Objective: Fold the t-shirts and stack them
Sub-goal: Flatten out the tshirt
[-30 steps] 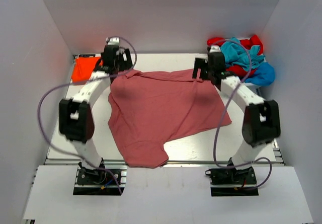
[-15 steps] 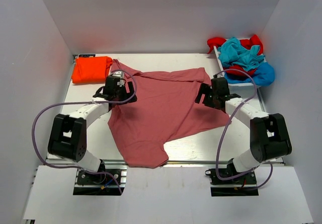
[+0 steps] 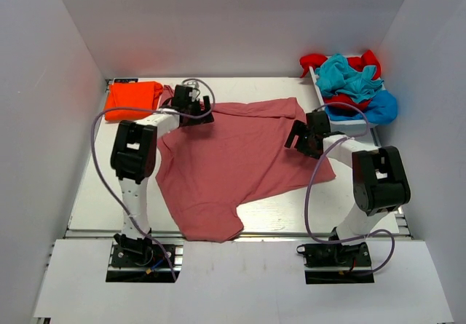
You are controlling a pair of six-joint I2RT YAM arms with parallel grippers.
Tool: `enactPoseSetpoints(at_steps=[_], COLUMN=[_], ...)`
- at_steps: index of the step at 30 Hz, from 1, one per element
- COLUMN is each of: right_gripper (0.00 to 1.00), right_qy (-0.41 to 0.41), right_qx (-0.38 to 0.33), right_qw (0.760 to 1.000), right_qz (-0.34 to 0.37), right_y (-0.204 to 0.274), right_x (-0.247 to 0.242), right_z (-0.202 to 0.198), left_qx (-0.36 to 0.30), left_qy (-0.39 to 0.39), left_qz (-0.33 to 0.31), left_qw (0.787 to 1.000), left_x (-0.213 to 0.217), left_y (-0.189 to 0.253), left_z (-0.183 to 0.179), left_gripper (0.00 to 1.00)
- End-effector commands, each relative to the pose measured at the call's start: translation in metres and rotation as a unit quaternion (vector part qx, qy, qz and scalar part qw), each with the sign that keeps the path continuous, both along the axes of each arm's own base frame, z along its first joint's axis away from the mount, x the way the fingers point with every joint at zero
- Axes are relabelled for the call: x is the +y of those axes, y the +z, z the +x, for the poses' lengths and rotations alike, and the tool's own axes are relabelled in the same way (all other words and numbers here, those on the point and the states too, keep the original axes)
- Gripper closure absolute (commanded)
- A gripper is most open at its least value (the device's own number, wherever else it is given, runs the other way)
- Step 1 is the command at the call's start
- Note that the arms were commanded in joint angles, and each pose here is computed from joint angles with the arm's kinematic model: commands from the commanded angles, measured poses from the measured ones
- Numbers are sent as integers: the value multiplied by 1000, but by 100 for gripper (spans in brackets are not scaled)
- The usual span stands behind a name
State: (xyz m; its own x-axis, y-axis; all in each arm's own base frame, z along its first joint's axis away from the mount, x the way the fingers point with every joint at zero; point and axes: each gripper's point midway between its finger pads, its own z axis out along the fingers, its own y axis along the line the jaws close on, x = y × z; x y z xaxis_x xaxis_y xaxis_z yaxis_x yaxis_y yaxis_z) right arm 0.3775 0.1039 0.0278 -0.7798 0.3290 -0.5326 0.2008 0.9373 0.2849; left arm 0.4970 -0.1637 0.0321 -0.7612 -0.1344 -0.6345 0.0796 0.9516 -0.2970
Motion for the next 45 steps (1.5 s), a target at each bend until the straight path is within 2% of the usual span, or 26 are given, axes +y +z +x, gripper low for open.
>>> enactPoseSetpoints(at_steps=[1,3,6,7,10,11,12,18,19,25,26,27,28,29,30,31,32,33,34,36,38,40,41,42,43,45], right_gripper=[10,10,10,10,10,10,10,10,10,10,10,10,10,10,10,10,10,10,10,10,10,10,10,10,10,10], right_qy=[-19,-15,-8,-7,3,4,7,58,59,87,81,55,32,6,-3,-19,-22,-22,-27,-38,-74,-84,-85,-93,-96,-117], right_qx=[28,31,33,32,20,19,19,-41,-49,-135,-137,-143,-130,-111,-135,-107,-104,-128,-109,-135,-131,-128,-125,-122,-122,-109], right_qw=[999,999,999,999,1000,1000,1000,997,997,987,987,988,991,994,991,994,994,990,993,989,987,985,986,986,986,986], right_qz=[2,14,18,16,4,3,1,-15,-17,-15,-11,9,6,15,24,33,38,47,48,57,62,75,75,70,66,41], right_y=[-13,-12,-14,-13,-8,-8,-6,36,42,109,112,120,113,100,117,94,91,106,89,103,95,91,88,85,84,75], right_x=[-9,-6,-5,-5,-7,-7,-7,-2,-3,3,1,0,-7,-12,-14,-15,-15,-16,-18,-21,-29,-29,-29,-33,-35,-47], right_z=[-4,-4,-4,-3,3,4,4,21,23,28,22,13,8,-4,-11,-28,-34,-40,-54,-61,-71,-78,-83,-86,-87,-93], left_qx=[41,58,23,41,11,22,-9,-30,-63,-139,-125,-158,-166,-128,-138,-168,-107,-109,-74,-59,-17,65,79,73,109,126], left_qy=[-24,-33,-57,-67,-93,-97,-110,-116,-115,-100,-101,-110,-117,-121,-135,-128,-104,-94,-73,-64,-49,-18,4,11,23,39], left_qz=[6,9,-5,-7,-16,-19,-20,-16,-14,0,2,-11,-18,-23,-40,-54,-72,-86,-111,-140,-139,-107,-93,-109,-96,-107], left_qw=[999,998,998,997,995,995,994,993,991,985,987,981,979,984,980,976,986,986,988,986,989,992,992,991,989,985], left_x=[-11,-14,-30,-34,-47,-49,-55,-53,-52,-37,-33,-33,-33,-29,-36,-30,-23,-20,-17,-19,-14,3,12,13,21,25], left_y=[-21,-49,-33,-53,-42,-58,-38,-10,27,144,141,184,195,165,170,204,159,155,133,116,92,56,47,55,37,34], left_z=[11,17,54,54,82,84,102,99,101,85,71,55,41,13,-5,-30,-65,-79,-120,-153,-194,-240,-253,-267,-292,-312], left_gripper=[0,0,0,0,0,0,0,0,0,0,0,0,0,0,0,0,0,0,0,0,0,0,0,0,0,0])
